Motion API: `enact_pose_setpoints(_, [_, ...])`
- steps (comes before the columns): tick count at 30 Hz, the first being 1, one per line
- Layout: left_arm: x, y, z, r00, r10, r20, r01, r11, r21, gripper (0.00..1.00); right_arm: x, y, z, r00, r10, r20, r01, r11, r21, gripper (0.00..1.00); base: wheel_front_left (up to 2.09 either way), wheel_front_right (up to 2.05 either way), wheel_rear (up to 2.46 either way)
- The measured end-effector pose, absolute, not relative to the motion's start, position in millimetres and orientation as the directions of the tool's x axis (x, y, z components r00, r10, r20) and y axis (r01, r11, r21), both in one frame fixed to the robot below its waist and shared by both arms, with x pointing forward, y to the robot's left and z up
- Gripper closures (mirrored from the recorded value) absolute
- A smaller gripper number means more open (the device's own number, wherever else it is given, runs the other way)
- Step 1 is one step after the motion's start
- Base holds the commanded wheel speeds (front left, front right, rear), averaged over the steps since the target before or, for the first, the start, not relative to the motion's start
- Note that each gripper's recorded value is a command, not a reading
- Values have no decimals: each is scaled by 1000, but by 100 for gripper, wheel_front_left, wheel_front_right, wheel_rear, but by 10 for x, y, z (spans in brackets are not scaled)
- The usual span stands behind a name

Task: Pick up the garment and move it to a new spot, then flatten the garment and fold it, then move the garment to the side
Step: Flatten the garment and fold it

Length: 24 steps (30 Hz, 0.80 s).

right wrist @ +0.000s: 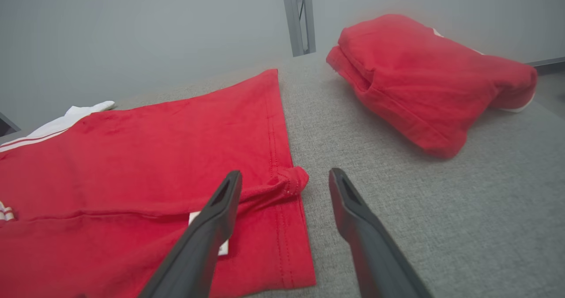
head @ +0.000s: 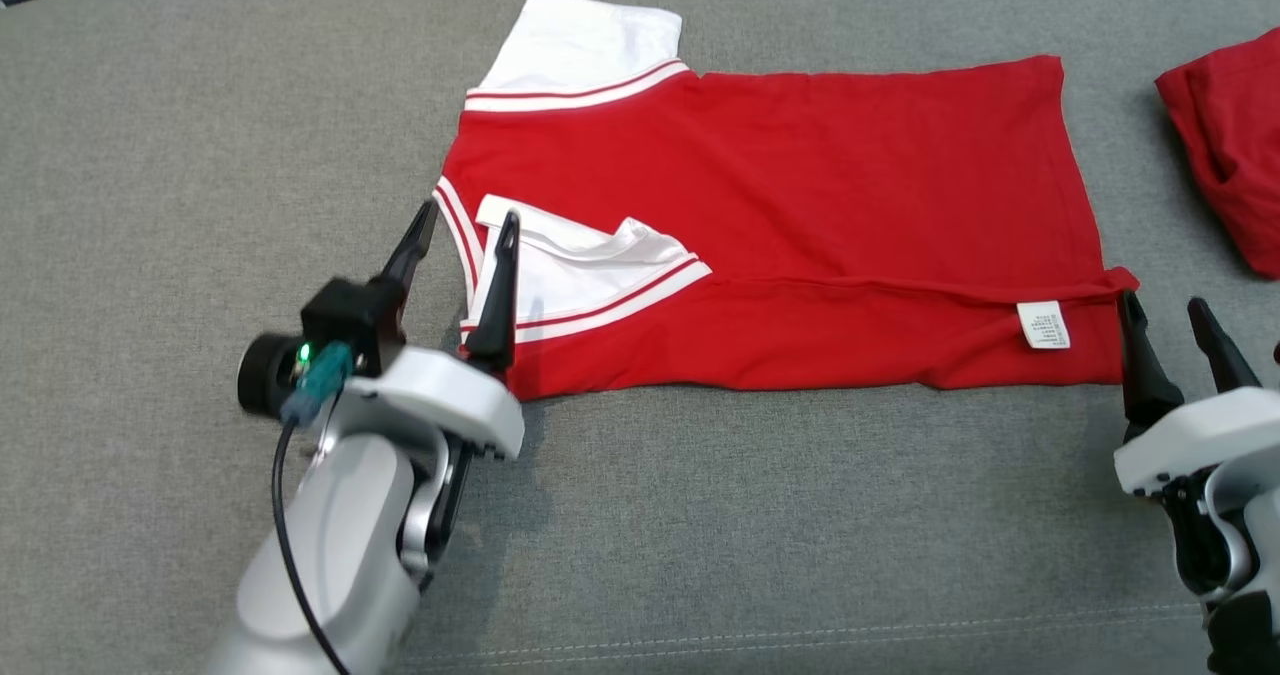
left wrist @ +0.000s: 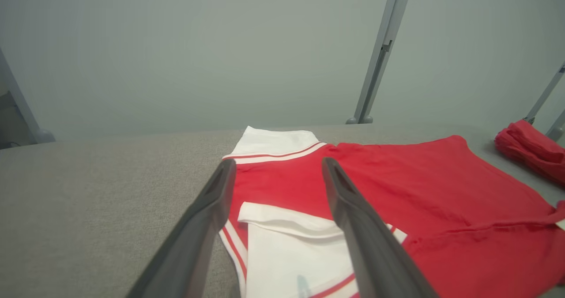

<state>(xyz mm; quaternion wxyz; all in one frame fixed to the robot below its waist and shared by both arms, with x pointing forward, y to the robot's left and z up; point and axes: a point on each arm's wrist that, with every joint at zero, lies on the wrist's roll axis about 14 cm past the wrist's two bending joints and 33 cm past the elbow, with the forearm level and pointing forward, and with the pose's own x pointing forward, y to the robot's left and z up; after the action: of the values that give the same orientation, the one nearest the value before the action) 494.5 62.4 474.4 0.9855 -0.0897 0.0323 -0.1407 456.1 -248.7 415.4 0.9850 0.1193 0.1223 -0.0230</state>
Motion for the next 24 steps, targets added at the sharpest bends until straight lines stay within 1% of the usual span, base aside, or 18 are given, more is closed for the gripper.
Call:
enact_pose_setpoints(3, [4730,685,4646,964,-259,-60,241,947,-212,0,4445,-2511,4148,971,-42,-237,101,965,242,0,0,0,0])
enact_pose_setpoints(8, [4299,718,4234,951,-248,-187,195,945,-261,0,4271,-2497,4146,972,-63,-229,123,958,258,0,0,0,0])
enact_pose_setpoints(10, [4210,736,4146,946,-238,-221,174,946,-274,0,4219,-2518,4146,971,-73,-227,132,958,255,0,0,0,0])
enact_pose_setpoints(15, [4158,734,4084,939,-235,-249,158,942,-295,0,4178,-2566,4172,972,-87,-217,141,959,245,0,0,0,0])
enact_pose_setpoints(16, [4150,732,4065,937,-235,-257,154,942,-298,6,4178,-2573,4178,972,-90,-215,143,959,245,0,0,0,0])
enact_pose_setpoints(17, [4136,730,4029,932,-236,-275,150,942,-299,17,4177,-2577,4183,973,-91,-213,143,959,245,0,0,0,0])
enact_pose_setpoints(19, [4115,731,3968,925,-236,-298,145,944,-296,14,4176,-2581,4188,973,-92,-212,144,959,244,0,0,0,0])
enact_pose_setpoints(21, [4114,737,3920,919,-234,-317,143,947,-286,7,4176,-2583,4199,974,-92,-208,143,959,244,0,0,0,0])
enact_pose_setpoints(22, [4129,741,3909,919,-231,-321,140,949,-281,5,4175,-2585,4203,974,-92,-207,143,959,243,0,0,0,0])
enact_pose_setpoints(24, [4173,734,3912,919,-231,-320,145,951,-272,6,4172,-2585,4215,975,-92,-204,141,960,243,0,0,0,0])
